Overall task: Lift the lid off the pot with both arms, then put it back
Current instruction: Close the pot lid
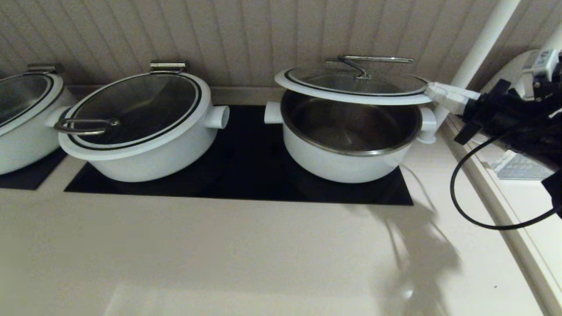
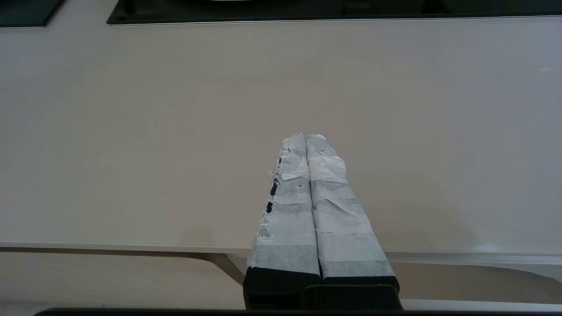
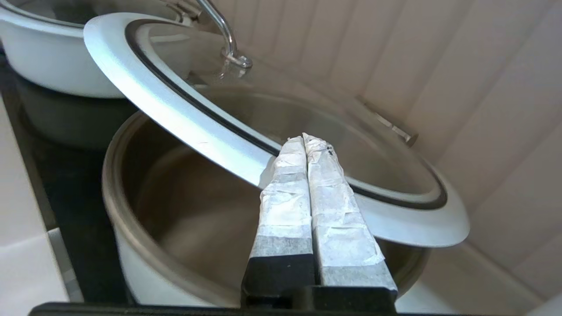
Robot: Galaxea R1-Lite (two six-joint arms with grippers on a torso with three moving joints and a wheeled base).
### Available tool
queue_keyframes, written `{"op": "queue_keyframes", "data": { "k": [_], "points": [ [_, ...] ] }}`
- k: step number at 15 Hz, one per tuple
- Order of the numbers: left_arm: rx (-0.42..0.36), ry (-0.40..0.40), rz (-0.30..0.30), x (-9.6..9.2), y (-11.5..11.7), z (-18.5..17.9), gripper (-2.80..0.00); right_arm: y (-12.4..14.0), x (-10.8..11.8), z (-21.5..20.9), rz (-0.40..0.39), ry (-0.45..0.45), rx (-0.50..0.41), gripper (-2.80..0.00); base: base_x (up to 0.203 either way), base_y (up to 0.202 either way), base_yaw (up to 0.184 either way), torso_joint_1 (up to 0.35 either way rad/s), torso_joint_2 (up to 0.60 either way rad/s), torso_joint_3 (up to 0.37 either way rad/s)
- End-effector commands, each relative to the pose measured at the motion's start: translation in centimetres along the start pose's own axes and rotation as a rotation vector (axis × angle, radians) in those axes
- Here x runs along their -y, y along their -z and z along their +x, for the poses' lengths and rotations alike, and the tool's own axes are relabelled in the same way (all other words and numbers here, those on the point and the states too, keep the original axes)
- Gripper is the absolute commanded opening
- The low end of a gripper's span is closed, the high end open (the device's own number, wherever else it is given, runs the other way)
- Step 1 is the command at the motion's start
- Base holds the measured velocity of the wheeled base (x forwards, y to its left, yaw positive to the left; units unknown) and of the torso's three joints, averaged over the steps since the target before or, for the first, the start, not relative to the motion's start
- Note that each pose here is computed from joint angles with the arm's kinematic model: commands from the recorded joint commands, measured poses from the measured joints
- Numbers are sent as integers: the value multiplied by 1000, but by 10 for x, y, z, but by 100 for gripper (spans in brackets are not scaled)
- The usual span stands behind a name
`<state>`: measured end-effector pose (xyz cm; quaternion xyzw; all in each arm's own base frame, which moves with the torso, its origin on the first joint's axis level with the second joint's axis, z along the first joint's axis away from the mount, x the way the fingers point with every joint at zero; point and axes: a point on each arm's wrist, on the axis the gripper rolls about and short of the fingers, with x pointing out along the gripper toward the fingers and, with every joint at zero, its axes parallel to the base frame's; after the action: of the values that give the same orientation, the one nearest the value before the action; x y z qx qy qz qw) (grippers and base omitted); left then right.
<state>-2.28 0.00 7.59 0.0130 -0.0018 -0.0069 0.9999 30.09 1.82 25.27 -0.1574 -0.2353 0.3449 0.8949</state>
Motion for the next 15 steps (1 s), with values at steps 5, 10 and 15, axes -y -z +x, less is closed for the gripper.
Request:
{"op": "queue_keyframes", "data": {
  "k": [5, 10, 15],
  "points": [
    [1, 0, -3, 0, 0, 0, -280, 7, -7, -5, 8, -11, -20, -280, 0, 0, 0, 0, 0, 0],
    [1, 0, 2, 0, 0, 0, -280, 16, -14, -10, 40, -23, -54, -280, 0, 0, 0, 0, 0, 0],
    [1, 0, -1, 0, 0, 0, -280, 28, -24, -14, 83, -49, -89, -280, 0, 0, 0, 0, 0, 0]
  ]
}}
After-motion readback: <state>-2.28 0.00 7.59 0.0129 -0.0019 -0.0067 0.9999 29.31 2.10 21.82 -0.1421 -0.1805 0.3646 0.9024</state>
